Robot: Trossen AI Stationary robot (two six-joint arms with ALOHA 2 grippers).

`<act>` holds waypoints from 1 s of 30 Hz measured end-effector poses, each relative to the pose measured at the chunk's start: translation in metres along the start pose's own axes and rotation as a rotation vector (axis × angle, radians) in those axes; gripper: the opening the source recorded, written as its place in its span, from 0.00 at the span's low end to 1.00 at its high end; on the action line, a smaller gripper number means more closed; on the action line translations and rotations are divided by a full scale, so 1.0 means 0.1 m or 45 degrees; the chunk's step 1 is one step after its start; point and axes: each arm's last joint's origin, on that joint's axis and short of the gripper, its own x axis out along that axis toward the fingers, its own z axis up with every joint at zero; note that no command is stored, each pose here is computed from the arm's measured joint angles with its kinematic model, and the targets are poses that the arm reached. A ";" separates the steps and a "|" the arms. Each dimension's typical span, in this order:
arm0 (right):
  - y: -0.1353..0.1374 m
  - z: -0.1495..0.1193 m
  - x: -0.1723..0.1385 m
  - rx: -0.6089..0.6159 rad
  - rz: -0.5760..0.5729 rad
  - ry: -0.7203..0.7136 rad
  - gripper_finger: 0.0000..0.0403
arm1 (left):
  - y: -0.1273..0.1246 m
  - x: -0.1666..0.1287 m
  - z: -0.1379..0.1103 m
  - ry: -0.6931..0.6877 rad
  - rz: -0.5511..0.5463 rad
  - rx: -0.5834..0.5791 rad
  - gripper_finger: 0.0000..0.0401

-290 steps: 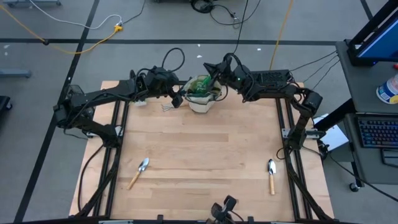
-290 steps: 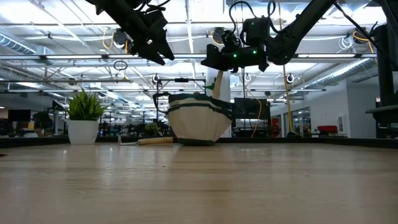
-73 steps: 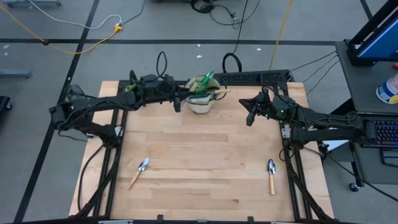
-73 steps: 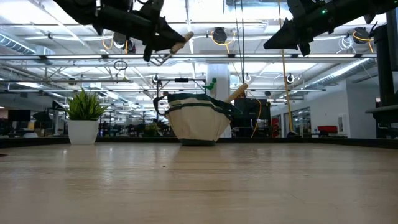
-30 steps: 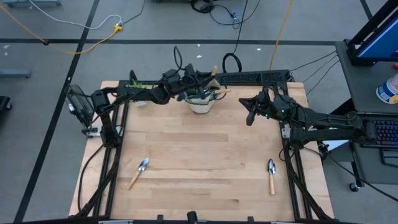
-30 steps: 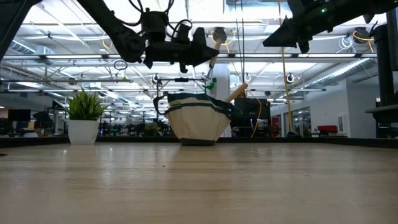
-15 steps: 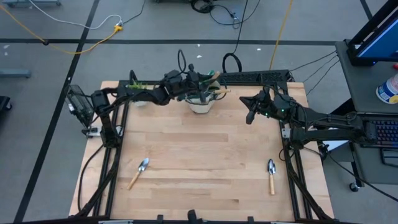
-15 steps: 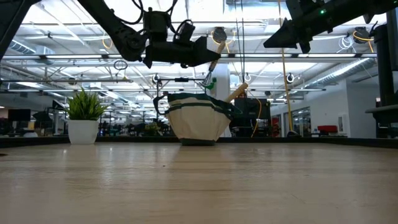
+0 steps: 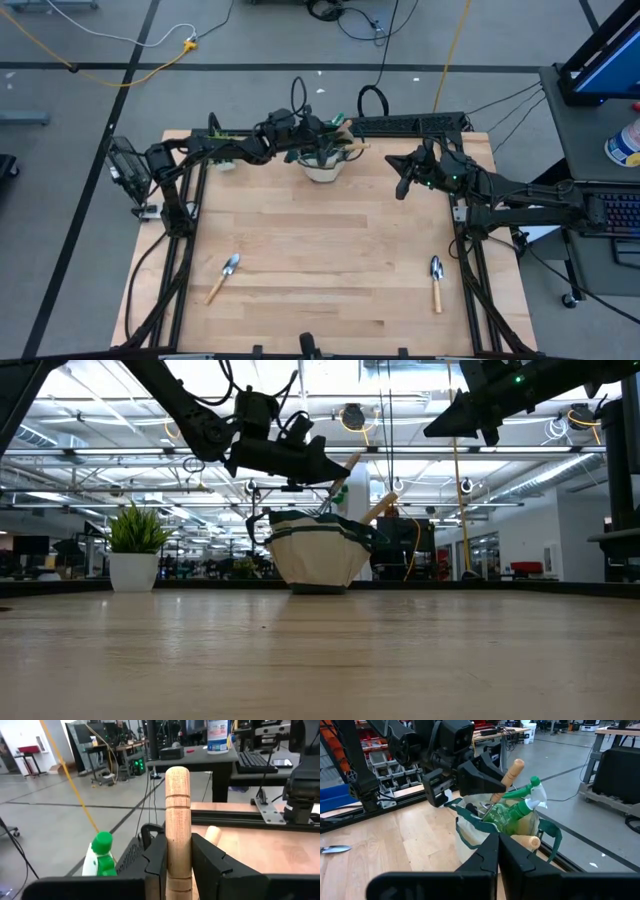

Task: Pick & Place Garden tools in Gardening bag
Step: Put the brown hand rake into the green gardening bag

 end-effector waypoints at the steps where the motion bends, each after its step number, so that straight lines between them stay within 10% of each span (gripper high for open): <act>1: 0.00 0.00 0.00 0.000 0.000 0.000 0.00 | 0.01 0.00 0.00 -0.001 0.003 0.002 0.16; 30: 0.00 0.00 0.00 -0.010 0.000 0.001 0.00 | 0.08 -0.09 -0.18 0.305 0.036 -0.112 0.16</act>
